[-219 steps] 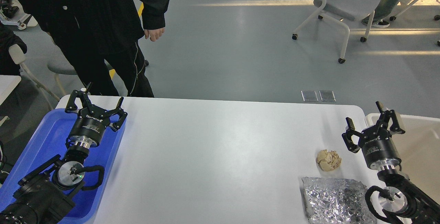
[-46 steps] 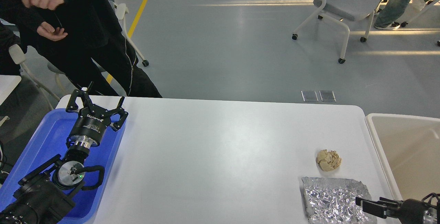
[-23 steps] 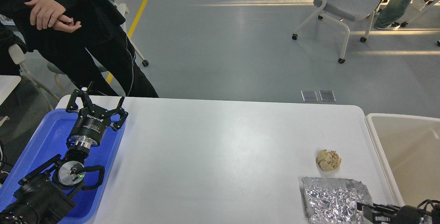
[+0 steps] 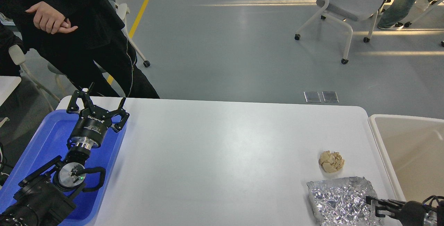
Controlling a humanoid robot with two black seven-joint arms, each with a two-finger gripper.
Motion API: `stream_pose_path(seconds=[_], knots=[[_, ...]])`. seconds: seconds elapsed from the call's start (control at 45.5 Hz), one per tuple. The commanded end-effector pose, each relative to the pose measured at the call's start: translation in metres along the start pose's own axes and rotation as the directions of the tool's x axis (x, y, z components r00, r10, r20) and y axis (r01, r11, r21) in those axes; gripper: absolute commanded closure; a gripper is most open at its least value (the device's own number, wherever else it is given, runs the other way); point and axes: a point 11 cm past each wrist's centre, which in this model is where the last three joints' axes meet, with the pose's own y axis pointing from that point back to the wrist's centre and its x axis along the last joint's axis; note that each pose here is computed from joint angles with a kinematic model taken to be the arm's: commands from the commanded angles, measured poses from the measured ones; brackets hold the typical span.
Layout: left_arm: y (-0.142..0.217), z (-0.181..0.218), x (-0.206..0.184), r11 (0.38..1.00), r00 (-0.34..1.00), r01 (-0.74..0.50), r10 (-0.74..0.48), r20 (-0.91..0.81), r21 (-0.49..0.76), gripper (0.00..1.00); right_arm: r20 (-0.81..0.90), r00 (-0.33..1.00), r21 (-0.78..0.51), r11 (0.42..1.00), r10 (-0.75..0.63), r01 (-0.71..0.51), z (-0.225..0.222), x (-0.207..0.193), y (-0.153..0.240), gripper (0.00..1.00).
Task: Tidy desktop
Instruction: 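Lift the foil wrapper with the right gripper toward the white bin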
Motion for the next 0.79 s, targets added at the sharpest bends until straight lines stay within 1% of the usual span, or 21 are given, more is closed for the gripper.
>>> stream_pose_path(seconds=[0.0, 0.176, 0.329, 0.461, 0.768], knots=[[0.0, 0.0, 0.0, 1.0, 1.0, 0.001, -0.001, 0.0, 0.0, 0.0, 0.022, 1.0, 0.003, 1.0, 0.015, -0.015, 0.0, 0.013, 0.006, 1.0], [0.0, 0.0, 0.0, 1.0, 1.0, 0.0, 0.0, 0.001, 0.0, 0.0, 0.019, 1.0, 0.044, 0.999, 0.002, -0.003, -0.009, 0.039, 0.025, 1.0], [0.0, 0.0, 0.0, 1.0, 1.0, 0.001, -0.001, 0.0, 0.0, 0.0, 0.006, 1.0, 0.071, 0.997, -0.024, 0.024, -0.018, 0.067, 0.053, 1.0], [0.0, 0.0, 0.0, 1.0, 1.0, 0.0, 0.0, 0.002, 0.0, 0.0, -0.012, 0.999, 0.064, 0.997, -0.039, 0.04, -0.018, 0.085, 0.077, 1.0], [0.0, 0.0, 0.0, 1.0, 1.0, 0.001, -0.001, 0.0, 0.0, 0.0, -0.057, 0.998, 0.062, 0.998, -0.017, 0.021, -0.029, 0.143, 0.11, 1.0]])
